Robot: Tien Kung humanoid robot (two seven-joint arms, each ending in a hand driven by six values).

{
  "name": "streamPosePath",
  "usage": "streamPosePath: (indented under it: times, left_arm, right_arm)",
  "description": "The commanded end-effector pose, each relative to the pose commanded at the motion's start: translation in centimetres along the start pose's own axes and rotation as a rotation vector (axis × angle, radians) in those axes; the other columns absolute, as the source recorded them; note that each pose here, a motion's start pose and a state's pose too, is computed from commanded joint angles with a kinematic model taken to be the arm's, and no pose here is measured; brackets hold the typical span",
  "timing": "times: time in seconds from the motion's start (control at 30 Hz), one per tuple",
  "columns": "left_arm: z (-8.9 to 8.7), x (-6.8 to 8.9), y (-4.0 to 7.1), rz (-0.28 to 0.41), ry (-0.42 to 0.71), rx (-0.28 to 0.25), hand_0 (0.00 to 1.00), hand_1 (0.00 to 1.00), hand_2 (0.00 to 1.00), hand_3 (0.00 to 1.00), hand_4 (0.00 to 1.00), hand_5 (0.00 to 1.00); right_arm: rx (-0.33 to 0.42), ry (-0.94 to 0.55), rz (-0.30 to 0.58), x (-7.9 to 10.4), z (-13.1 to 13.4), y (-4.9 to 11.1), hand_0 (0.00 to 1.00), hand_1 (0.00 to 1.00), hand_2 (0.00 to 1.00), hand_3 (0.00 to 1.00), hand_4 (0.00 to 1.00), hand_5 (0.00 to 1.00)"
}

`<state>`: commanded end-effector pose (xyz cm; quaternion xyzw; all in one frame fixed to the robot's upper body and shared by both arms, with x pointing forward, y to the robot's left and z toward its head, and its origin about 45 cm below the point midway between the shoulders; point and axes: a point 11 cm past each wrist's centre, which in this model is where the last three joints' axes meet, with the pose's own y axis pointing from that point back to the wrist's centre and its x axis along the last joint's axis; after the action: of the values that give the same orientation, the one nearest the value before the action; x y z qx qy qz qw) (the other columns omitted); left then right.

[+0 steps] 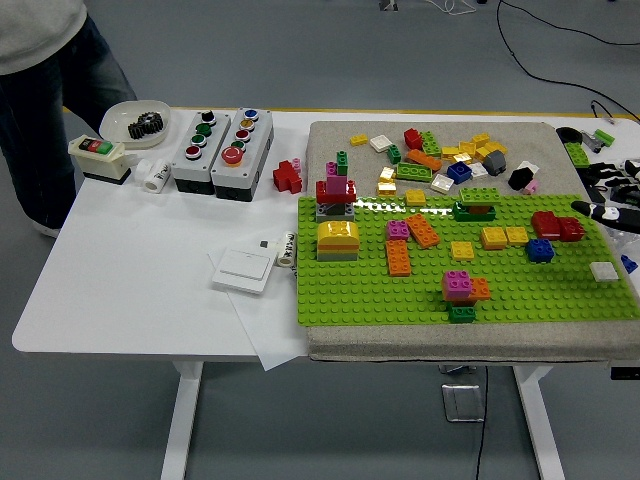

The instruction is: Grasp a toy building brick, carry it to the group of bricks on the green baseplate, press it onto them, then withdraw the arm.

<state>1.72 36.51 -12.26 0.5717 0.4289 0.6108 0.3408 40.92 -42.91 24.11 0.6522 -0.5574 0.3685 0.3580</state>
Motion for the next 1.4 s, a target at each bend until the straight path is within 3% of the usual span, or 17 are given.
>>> streamPosePath:
  times: [0.03,0.2,0.23,0.8,1.07,1.4]
  left_arm:
    - [0.0,0.0,0.0,0.0,0.0,0.0,0.742,0.727,0.724,0.59,0.646,0.668]
    - [0.1,0.0,0.0,0.0,-0.002,-0.001,0.742,0.727,0.724,0.59,0.646,0.668]
    - [0.1,0.0,0.0,0.0,-0.002,-0.001,0.742,0.726,0.723,0.591,0.646,0.668]
    - [0.2,-0.1,0.0,-0.003,0.01,-0.003,0.742,0.726,0.72,0.591,0.646,0.669]
    - [0.3,0.0,0.1,-0.003,0.015,-0.004,0.741,0.728,0.724,0.59,0.646,0.669]
    - [0.5,-0.1,0.1,-0.005,0.018,-0.007,0.741,0.728,0.725,0.59,0.646,0.668]
  right_arm:
    - [0.009,0.04,-0.007,-0.1,-0.1,-0.1,0.667,0.639,0.702,0.754,0.955,0.2]
    - [0.081,0.243,-0.034,-0.6,-0.9,-0.4,0.667,0.639,0.702,0.754,0.955,0.2]
    - [0.094,0.269,-0.039,-0.7,-1.1,-0.4,0.638,0.583,0.65,0.663,0.913,0.134]
    - [0.152,0.323,-0.146,-4.0,-2.9,-2.0,0.62,0.552,0.624,0.646,0.891,0.105]
    - [0.134,0.375,-0.223,-5.6,-3.0,-2.7,0.606,0.545,0.611,0.644,0.89,0.114]
    - [0.112,0.401,-0.229,-6.2,-3.1,-3.2,0.566,0.538,0.595,0.616,0.846,0.116]
